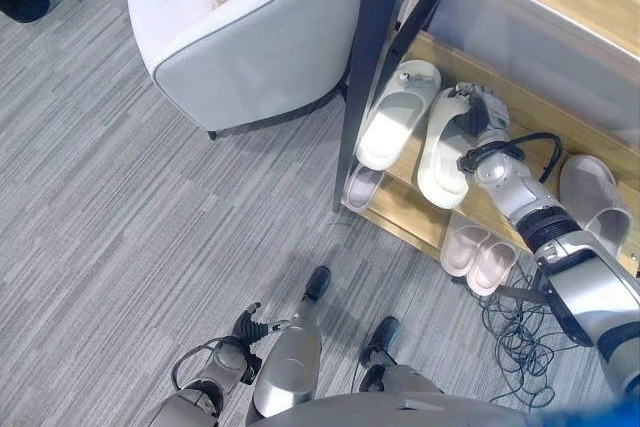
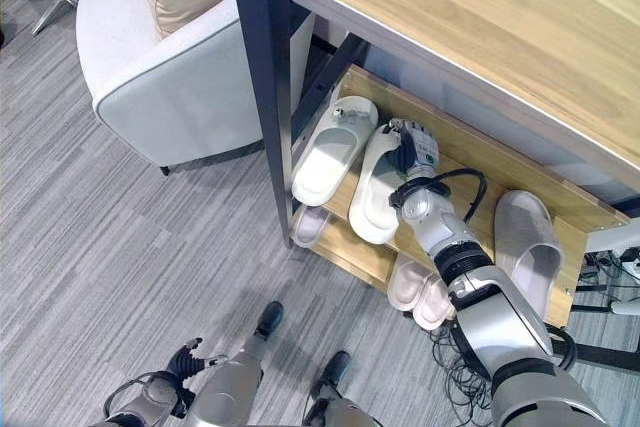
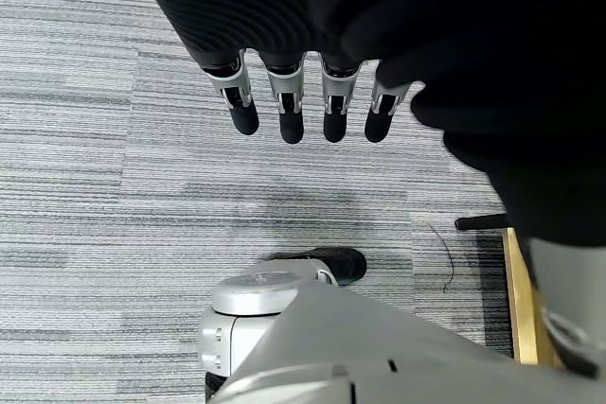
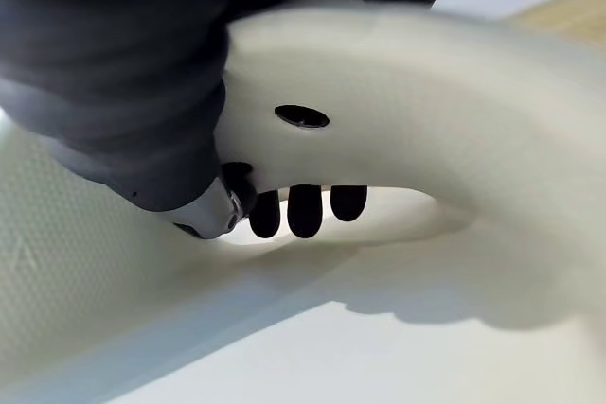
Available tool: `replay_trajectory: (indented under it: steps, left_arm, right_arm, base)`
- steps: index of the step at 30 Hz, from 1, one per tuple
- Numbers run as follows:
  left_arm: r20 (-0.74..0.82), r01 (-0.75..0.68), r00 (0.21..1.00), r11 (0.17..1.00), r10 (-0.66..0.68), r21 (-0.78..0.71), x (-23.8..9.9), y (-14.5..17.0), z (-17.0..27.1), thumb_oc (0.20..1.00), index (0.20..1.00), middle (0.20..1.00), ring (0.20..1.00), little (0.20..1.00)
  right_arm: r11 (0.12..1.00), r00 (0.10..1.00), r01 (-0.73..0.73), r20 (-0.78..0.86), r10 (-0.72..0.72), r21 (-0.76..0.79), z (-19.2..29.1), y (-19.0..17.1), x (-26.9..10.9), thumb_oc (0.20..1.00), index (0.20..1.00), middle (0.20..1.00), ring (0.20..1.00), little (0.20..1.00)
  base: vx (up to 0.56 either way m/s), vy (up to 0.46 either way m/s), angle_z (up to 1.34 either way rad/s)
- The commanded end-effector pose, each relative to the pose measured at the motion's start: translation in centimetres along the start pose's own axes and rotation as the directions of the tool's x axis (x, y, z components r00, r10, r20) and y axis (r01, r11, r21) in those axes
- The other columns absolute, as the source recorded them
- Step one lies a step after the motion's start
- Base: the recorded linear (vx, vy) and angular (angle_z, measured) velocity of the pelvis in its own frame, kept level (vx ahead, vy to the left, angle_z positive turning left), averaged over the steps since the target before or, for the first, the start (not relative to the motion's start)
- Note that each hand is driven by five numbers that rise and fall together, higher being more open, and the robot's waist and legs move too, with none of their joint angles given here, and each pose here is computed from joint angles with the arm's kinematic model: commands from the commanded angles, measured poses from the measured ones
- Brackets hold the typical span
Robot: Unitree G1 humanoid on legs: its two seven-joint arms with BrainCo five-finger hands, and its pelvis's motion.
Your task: Arrange the slippers neatly on the shoe rack.
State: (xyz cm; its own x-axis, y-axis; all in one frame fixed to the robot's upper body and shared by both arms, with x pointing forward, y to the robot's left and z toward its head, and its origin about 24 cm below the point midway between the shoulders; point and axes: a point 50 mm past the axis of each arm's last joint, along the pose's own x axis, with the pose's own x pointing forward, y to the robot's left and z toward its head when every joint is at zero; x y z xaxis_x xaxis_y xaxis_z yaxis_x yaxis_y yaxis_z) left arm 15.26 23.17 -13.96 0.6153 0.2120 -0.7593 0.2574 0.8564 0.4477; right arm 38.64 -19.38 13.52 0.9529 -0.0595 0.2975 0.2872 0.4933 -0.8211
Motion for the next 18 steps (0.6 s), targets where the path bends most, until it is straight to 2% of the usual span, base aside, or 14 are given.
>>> replay_trajectory:
  steps: [1, 2, 3, 16, 18]
  left_arm:
    - [-0.024, 0.015, 1.0, 1.0, -0.015, -0.013, 0.1, -0.4, 0.0, 1.0, 1.0, 1.0, 1.0, 1.0]
    - [-0.023, 0.014, 1.0, 1.0, -0.014, -0.011, 0.1, -0.4, 0.1, 1.0, 1.0, 1.0, 1.0, 1.0]
    - [-0.024, 0.014, 1.0, 1.0, -0.015, -0.014, 0.2, -0.4, 0.1, 1.0, 1.0, 1.0, 1.0, 1.0]
    - [-0.081, 0.096, 0.992, 0.994, -0.099, -0.046, -0.5, -2.7, -1.2, 1.0, 1.0, 1.0, 1.0, 1.0]
    - [-0.095, 0.124, 0.987, 0.991, -0.128, -0.052, -0.8, -3.4, -1.6, 1.0, 1.0, 1.0, 1.0, 1.0]
  right_arm:
    - [0.995, 0.993, 0.095, 0.077, -0.095, 0.004, 2.0, -2.8, 1.8, 0.2, 0.2, 0.2, 0.2, 0.2]
    - [0.996, 0.993, 0.088, 0.074, -0.087, -0.017, 1.9, -2.7, 1.9, 0.2, 0.2, 0.2, 0.2, 0.2]
    - [0.996, 0.994, 0.082, 0.073, -0.081, -0.019, 2.0, -2.5, 1.9, 1.0, 1.0, 1.0, 1.0, 1.0]
    - [0.996, 0.998, 0.045, 0.045, -0.048, 0.073, 2.0, -0.7, 0.6, 1.0, 1.0, 1.0, 1.0, 1.0]
    - [0.993, 1.0, 0.01, 0.028, -0.013, 0.114, 1.8, 0.5, -0.2, 1.0, 1.0, 1.0, 1.0, 1.0]
  base:
    - [0.0, 0.0, 0.0]
    - [0.0, 0.0, 0.0]
    - [0.0, 0.0, 0.0]
    - [0.0, 0.006, 0.02]
    - [0.0, 0.0, 0.0]
